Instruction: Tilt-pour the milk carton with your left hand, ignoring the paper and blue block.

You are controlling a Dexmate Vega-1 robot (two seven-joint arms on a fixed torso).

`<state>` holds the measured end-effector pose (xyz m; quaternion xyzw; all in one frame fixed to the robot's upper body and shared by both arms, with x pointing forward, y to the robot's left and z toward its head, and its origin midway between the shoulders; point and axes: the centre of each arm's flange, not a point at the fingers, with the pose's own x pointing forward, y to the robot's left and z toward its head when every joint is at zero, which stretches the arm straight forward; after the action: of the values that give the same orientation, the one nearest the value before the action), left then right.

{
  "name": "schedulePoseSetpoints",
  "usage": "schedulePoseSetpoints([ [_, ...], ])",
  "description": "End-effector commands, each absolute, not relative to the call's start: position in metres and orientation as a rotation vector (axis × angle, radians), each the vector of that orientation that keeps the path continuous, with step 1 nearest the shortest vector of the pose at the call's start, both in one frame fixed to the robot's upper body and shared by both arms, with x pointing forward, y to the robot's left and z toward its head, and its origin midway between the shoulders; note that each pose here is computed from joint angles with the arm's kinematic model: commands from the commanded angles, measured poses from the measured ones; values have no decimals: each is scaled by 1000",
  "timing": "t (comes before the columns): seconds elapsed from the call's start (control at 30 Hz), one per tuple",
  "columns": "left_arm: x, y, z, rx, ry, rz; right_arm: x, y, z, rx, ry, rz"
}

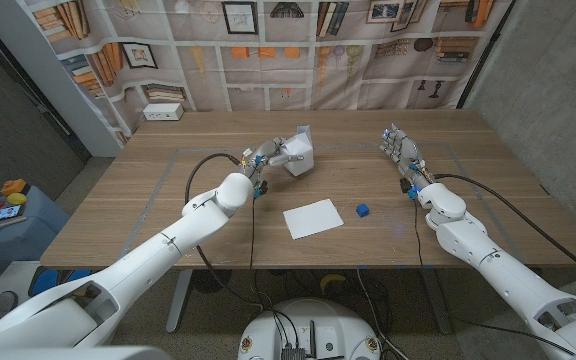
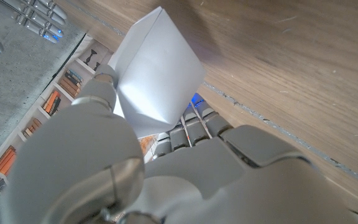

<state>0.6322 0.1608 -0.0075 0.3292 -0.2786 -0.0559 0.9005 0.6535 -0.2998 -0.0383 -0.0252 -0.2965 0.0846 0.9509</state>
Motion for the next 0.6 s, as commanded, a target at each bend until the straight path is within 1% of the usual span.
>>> schedulePoseSetpoints([
  [0.03, 638, 164, -14, 659, -552, -140, 656, -299, -38, -48, -600, 172],
  [0.6, 645, 168, -17, 656, -521, -164, 659, -298, -38, -39, -602, 171],
])
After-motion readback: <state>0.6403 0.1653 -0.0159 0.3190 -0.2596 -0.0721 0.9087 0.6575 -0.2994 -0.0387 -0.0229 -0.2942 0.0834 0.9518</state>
